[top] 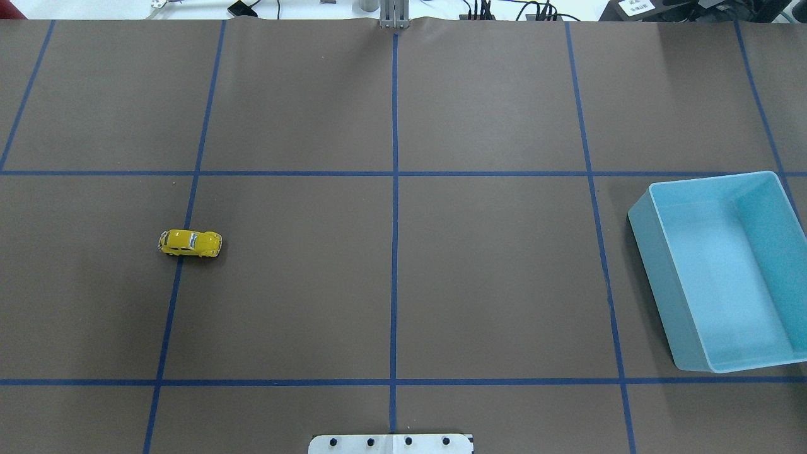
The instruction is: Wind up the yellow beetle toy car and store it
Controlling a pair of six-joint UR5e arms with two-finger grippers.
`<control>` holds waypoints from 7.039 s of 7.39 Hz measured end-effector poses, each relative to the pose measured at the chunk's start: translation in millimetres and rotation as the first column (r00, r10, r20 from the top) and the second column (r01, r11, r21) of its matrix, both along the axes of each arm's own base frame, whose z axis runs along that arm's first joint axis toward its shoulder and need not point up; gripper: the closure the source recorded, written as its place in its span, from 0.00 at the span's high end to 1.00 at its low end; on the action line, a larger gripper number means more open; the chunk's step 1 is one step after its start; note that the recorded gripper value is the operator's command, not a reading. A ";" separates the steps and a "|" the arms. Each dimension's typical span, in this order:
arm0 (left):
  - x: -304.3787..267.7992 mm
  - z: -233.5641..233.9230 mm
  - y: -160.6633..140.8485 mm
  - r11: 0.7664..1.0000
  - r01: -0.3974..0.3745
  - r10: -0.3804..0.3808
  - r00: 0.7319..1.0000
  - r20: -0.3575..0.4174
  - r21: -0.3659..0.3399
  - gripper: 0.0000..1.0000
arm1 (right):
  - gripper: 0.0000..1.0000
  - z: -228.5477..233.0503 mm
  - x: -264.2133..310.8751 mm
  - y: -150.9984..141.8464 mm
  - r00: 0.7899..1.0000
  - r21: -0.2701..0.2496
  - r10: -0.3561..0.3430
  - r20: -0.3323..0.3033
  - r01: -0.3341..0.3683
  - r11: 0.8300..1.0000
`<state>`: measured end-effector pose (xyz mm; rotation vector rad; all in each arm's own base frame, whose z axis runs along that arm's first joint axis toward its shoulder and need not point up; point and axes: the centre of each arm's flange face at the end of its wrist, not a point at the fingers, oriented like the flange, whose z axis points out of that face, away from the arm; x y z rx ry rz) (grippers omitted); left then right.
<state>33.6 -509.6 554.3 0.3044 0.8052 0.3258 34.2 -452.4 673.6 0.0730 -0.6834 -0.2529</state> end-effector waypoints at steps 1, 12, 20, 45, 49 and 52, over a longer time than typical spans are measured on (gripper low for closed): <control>16.4 -13.6 -0.5 0.997 -0.031 0.032 0.999 -0.013 0.067 1.00 | 1.00 0.0 0.0 0.0 1.000 0.000 0.000 0.000 0.000 1.000; 303.1 -125.0 123.7 0.635 -0.515 0.576 0.812 0.091 0.576 1.00 | 1.00 0.0 0.1 0.0 1.000 0.000 0.000 -0.001 0.000 1.000; 292.0 -98.8 54.7 0.387 -0.602 0.603 0.738 0.302 0.699 1.00 | 1.00 0.0 0.0 0.0 1.000 0.001 0.000 0.000 0.000 1.000; 342.8 -130.3 48.1 0.370 -0.499 0.638 0.750 0.176 0.784 0.07 | 1.00 -0.6 0.0 -0.1 1.000 0.002 0.000 0.000 0.000 1.000; 370.4 -127.6 40.6 0.357 -0.510 0.686 0.711 0.150 0.783 0.05 | 1.00 -0.1 0.0 0.0 1.000 0.000 0.000 0.000 0.000 1.000; 371.2 -114.0 36.8 0.367 -0.521 0.684 0.713 0.156 0.771 0.05 | 1.00 -0.1 0.0 0.0 1.000 0.001 0.000 0.000 0.000 1.000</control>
